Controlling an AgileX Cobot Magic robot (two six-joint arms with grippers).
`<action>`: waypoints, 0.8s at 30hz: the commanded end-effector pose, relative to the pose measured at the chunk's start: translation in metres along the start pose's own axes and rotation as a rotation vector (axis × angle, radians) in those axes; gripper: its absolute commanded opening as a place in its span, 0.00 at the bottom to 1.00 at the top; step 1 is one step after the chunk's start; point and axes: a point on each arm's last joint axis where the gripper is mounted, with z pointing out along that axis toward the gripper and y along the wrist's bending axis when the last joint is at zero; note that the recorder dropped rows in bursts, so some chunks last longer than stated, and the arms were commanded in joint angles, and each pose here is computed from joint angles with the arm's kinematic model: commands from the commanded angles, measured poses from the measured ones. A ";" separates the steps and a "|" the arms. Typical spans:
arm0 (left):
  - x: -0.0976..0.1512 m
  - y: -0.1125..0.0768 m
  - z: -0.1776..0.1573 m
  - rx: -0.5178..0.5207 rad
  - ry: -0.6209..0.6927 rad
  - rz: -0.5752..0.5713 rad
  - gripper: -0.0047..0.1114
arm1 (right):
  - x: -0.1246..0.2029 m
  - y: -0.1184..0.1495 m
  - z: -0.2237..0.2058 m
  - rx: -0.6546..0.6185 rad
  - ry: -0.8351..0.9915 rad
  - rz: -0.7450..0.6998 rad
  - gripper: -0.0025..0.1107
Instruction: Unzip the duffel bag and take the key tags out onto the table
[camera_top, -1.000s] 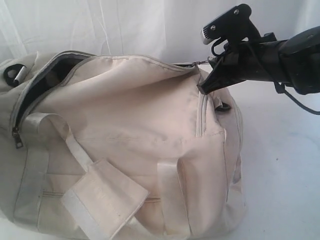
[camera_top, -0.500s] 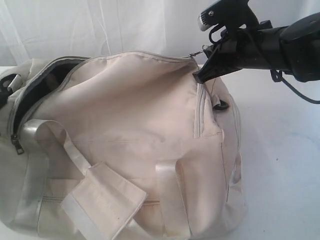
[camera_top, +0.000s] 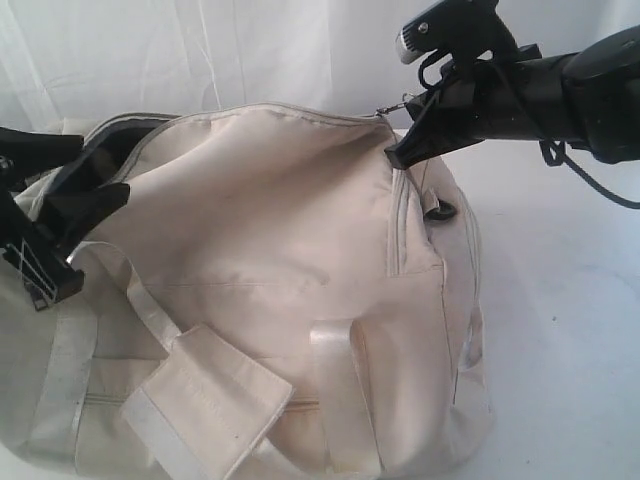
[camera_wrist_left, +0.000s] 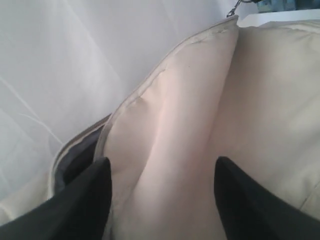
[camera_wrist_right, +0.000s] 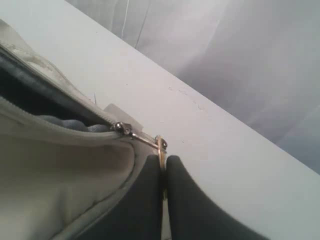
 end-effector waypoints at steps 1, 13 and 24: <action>-0.001 0.004 0.019 0.051 -0.075 -0.048 0.58 | -0.005 -0.007 -0.004 0.030 -0.019 0.003 0.02; -0.030 -0.007 0.104 0.197 -0.048 -0.007 0.58 | -0.005 -0.007 -0.004 0.030 -0.019 0.003 0.02; -0.021 -0.007 0.150 0.183 0.068 0.002 0.58 | -0.005 -0.007 -0.004 0.026 -0.019 0.003 0.02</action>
